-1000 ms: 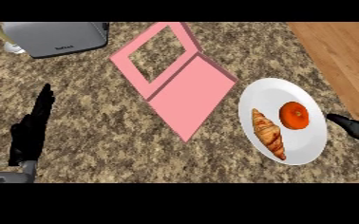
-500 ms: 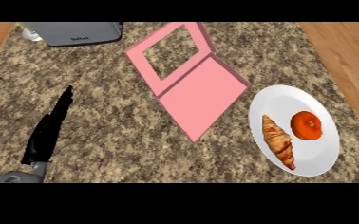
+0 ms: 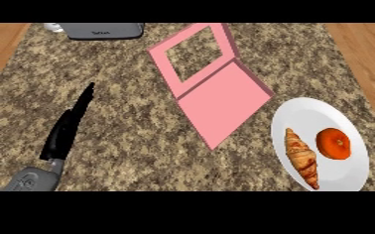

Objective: Pick the squash from the plate and place it in the cardboard box

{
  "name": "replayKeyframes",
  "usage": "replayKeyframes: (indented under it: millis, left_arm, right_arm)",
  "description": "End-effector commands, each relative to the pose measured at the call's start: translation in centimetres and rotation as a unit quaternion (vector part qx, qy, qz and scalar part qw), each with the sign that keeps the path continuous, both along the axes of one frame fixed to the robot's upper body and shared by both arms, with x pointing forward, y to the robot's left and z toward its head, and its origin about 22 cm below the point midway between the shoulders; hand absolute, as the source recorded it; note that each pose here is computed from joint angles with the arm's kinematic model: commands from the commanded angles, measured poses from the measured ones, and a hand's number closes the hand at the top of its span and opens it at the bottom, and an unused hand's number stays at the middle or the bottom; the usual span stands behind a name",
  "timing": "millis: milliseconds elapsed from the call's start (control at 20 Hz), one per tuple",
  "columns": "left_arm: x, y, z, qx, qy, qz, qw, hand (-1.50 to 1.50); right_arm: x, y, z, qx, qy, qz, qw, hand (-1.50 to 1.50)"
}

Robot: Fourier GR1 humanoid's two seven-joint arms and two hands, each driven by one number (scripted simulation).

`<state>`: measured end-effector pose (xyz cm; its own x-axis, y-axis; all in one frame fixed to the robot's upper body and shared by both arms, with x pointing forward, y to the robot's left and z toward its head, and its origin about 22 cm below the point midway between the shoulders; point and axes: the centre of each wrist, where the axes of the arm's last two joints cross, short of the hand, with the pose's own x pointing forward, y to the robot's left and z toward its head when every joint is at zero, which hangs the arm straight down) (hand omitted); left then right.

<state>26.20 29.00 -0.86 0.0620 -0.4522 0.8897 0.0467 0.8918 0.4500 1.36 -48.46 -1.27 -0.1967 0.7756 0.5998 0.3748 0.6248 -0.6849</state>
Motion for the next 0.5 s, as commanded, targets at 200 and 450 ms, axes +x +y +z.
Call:
replayKeyframes:
  millis: [200, 450]
  left_arm:
    - [1.2, -0.4, 0.9, 0.002, 0.007, -0.007, 1.0, 0.0]
    - [0.8, -2.2, 0.4, 0.003, 0.011, -0.018, 0.9998, 0.0]
  right_arm:
    - [0.7, 2.6, 2.0, -0.071, 0.04, -0.044, 0.996, -1.5]
    - [4.0, 4.5, 2.9, -0.08, 0.073, -0.052, 0.993, -1.5]
